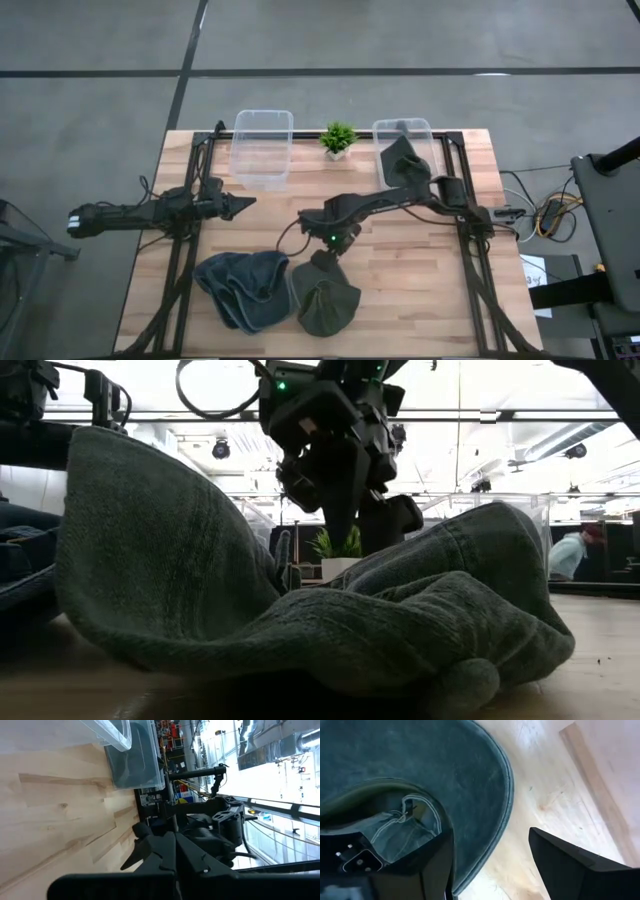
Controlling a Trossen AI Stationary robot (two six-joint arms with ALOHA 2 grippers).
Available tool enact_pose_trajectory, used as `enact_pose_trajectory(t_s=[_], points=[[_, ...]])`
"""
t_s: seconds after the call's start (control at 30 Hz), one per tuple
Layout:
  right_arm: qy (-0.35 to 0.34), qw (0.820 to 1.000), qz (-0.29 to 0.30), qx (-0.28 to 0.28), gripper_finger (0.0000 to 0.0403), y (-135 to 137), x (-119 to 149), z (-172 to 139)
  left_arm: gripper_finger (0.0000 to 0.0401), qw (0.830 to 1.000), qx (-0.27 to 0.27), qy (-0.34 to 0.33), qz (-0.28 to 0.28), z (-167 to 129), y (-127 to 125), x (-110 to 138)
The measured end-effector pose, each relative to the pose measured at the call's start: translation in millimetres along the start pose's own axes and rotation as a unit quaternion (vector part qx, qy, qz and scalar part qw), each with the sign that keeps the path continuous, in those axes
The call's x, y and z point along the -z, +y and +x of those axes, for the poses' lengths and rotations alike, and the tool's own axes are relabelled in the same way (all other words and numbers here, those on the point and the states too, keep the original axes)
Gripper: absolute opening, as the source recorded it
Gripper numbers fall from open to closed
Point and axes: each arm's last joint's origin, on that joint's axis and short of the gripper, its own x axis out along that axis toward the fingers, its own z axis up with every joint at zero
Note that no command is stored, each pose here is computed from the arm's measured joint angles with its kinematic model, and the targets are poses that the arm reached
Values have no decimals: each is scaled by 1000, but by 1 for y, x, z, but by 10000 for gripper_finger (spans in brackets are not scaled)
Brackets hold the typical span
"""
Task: Pick & Place hat
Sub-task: Put the gray cap into the right transparent bin
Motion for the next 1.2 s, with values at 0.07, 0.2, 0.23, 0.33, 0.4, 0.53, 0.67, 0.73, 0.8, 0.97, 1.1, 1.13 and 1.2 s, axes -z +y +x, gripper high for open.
enact_pose_trajectory(t_s=[0.07, 0.2, 0.23, 0.33, 0.4, 0.53, 0.67, 0.73, 0.8, 0.97, 1.1, 1.13, 1.2], points=[[3, 1000, 2, -1, 250, 0, 0, 1, 0, 1000, 0, 0, 0, 0, 0, 0], [18, 1000, 3, -15, 249, 0, -1, 5, 0, 1000, 0, -2, 0, 0, 0, 0], [19, 1000, 3, -15, 249, -1, -2, 7, 0, 1000, -1, -3, 0, 0, 0, 0], [27, 999, 2, -18, 249, 0, -3, 14, 0, 1000, -1, -4, -1, 0, 0, 0], [34, 999, -1, -29, 249, 1, -4, 19, 0, 1000, -1, -4, -1, 0, 0, 0], [42, 999, -3, -33, 249, 2, -5, 29, 0, 1000, -1, -6, -1, 0, 0, 0], [44, 998, -3, -34, 238, 5, -3, 31, 0, 1000, -2, -9, -1, 0, 0, -1], [44, 998, -4, -35, 223, 6, -2, 32, 0, 1000, -2, -9, 0, 0, 0, -1], [44, 998, -4, -35, 201, 6, -2, 32, 0, 1000, -3, -11, 0, 0, 0, -1], [41, 998, -16, -40, 121, 6, -3, 31, 0, 1000, -3, -12, 0, 0, 0, -1], [40, 998, -29, -48, 44, 8, -2, 29, 0, 1000, -3, -12, 0, 0, 0, -1], [40, 997, -34, -50, 27, 8, -2, 27, 0, 1000, -3, -12, 0, 0, 0, -1], [38, 997, -37, -52, 17, 9, -1, 24, 0, 1000, -3, -12, 0, 0, 0, -1]])
